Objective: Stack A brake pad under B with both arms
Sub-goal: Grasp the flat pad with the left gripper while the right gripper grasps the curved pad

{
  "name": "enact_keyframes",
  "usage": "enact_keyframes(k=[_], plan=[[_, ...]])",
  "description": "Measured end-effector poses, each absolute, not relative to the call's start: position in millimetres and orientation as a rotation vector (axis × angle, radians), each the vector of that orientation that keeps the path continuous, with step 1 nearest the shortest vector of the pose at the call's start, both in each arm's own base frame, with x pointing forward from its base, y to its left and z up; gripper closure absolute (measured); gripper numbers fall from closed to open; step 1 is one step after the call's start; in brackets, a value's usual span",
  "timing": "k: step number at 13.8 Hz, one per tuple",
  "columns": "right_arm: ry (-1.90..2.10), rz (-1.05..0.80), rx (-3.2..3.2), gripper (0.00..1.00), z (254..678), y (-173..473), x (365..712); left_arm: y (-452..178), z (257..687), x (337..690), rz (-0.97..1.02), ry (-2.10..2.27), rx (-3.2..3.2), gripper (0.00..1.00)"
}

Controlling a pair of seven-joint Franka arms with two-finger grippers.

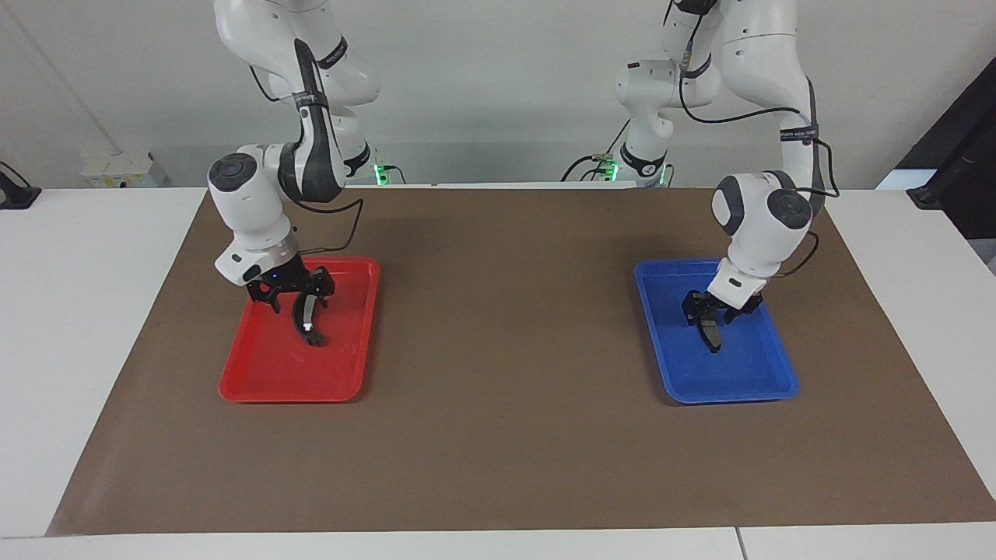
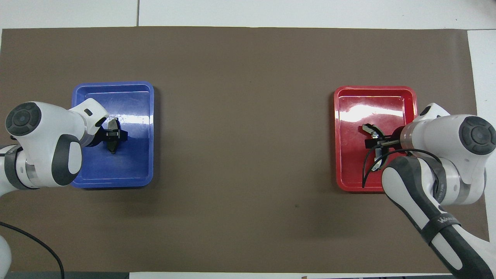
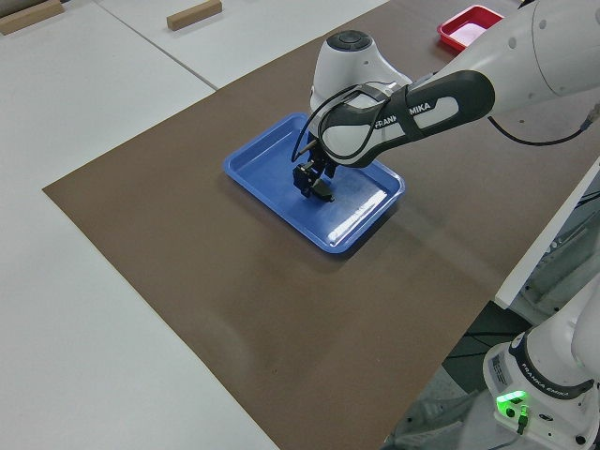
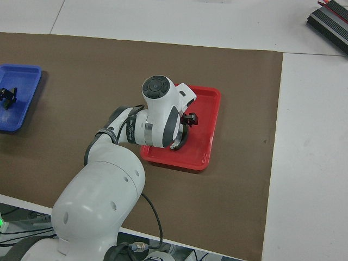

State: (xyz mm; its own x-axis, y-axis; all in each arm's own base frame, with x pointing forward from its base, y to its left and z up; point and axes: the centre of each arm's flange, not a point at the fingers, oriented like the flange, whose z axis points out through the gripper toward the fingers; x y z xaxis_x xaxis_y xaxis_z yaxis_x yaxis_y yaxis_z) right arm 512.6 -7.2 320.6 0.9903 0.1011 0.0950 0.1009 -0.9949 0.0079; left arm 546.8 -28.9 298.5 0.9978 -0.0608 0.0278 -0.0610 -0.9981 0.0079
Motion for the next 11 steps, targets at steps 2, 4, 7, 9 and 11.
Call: enact_keyframes(k=[2,4,7,9,11], plan=[[0.154,0.142,3.131,0.0,305,-9,511,-29,300,550,0.088,-0.095,3.13,0.3],[0.14,0.114,3.133,0.0,293,-14,511,-29,302,553,0.136,-0.096,3.128,0.31],[0.132,0.104,3.133,0.0,290,-16,510,-30,302,553,0.143,-0.1,3.128,0.55],[0.132,0.104,3.134,0.04,290,-16,510,-30,303,554,0.145,-0.101,3.128,0.63],[0.132,0.104,3.134,0.04,290,-16,510,-31,304,553,0.12,-0.101,3.129,0.63]])
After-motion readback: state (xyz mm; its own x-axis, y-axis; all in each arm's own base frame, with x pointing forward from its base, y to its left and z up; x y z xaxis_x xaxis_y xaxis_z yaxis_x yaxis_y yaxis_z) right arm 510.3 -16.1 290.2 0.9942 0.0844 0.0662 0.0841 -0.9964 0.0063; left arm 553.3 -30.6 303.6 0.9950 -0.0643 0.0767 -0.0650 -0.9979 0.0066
